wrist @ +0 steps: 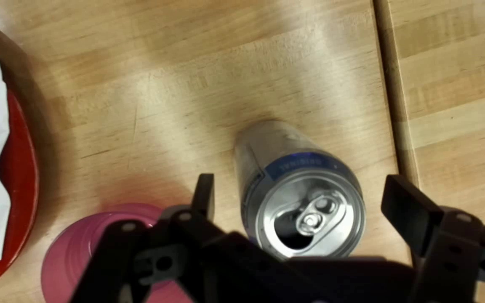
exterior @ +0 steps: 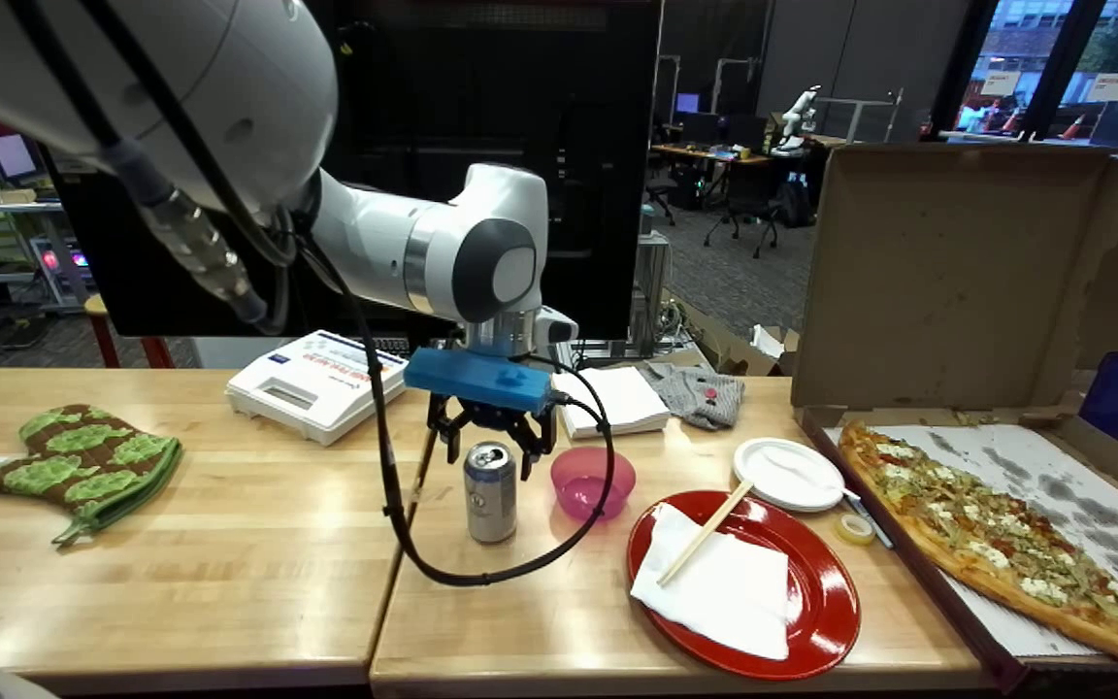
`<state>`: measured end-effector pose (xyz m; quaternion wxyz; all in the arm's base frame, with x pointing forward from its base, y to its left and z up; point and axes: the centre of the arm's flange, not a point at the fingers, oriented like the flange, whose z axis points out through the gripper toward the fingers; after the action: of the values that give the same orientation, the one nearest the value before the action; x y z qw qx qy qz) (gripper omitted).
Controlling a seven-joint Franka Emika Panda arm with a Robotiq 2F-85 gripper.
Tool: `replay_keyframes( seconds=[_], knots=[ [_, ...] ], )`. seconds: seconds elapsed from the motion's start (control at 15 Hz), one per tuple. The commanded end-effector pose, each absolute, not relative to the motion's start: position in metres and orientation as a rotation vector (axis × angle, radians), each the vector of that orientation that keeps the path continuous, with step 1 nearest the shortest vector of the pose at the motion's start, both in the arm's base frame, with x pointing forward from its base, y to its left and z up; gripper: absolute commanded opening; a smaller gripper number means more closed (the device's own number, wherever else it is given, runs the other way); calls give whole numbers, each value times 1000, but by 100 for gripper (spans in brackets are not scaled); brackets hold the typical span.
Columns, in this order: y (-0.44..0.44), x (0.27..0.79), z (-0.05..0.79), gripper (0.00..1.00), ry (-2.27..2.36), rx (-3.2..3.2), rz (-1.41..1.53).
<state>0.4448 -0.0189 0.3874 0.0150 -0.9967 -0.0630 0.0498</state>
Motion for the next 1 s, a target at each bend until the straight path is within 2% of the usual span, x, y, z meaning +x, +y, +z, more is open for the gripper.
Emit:
replay_keyframes(
  seconds=[0.0,0.93],
  knots=[
    [-22,438,397,100,-227,-3074,162],
    [-17,445,384,100,-284,-3093,83]
  ],
)
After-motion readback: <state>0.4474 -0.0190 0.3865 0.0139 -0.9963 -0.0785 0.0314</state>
